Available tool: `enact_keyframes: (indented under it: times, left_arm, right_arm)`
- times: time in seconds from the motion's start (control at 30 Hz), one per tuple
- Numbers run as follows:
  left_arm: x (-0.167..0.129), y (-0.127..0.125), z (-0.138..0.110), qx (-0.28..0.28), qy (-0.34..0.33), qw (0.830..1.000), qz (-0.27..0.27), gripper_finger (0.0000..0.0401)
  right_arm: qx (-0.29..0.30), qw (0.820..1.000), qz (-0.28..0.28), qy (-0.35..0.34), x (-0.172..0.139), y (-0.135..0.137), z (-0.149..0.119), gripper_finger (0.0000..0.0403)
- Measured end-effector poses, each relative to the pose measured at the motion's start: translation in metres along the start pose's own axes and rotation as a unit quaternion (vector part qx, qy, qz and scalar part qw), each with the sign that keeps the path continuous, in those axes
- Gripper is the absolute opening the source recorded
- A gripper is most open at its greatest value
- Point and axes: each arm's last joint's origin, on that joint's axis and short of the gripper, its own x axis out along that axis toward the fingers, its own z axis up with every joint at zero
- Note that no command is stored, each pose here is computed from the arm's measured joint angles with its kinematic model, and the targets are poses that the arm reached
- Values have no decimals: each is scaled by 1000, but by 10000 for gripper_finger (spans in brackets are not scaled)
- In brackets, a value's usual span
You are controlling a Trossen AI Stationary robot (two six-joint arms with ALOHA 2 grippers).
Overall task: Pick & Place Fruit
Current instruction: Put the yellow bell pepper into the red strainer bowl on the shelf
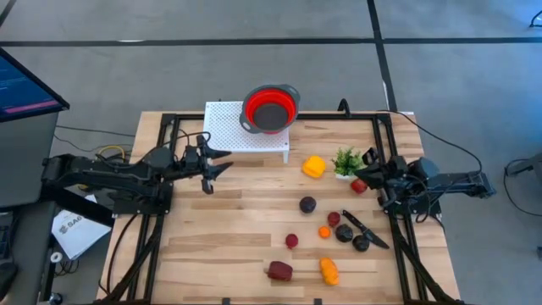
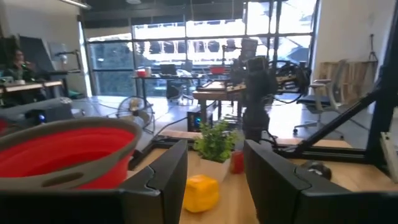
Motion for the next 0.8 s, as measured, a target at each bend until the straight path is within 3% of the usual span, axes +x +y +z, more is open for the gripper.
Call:
enact_keyframes:
  times: [0.1,0.23,0.37,0.6,0.8]
  left_arm:
    - [0,1,0,1,0,1000,12,150]
    - [0,1,0,1,-1,1000,16,150]
    - [0,1,1,1,-2,1000,16,150]
    - [0,1,1,1,-2,1000,16,150]
    - [0,1,0,1,-2,1000,16,150]
  right_arm:
    - [0,999,-24,46,11,0,-4,18]
    - [-3,991,-46,125,33,2,-4,63]
    - [-10,967,-67,244,63,5,-2,123]
    - [-36,887,-118,446,124,0,-10,238]
    - [-79,801,-138,577,167,-19,-24,308]
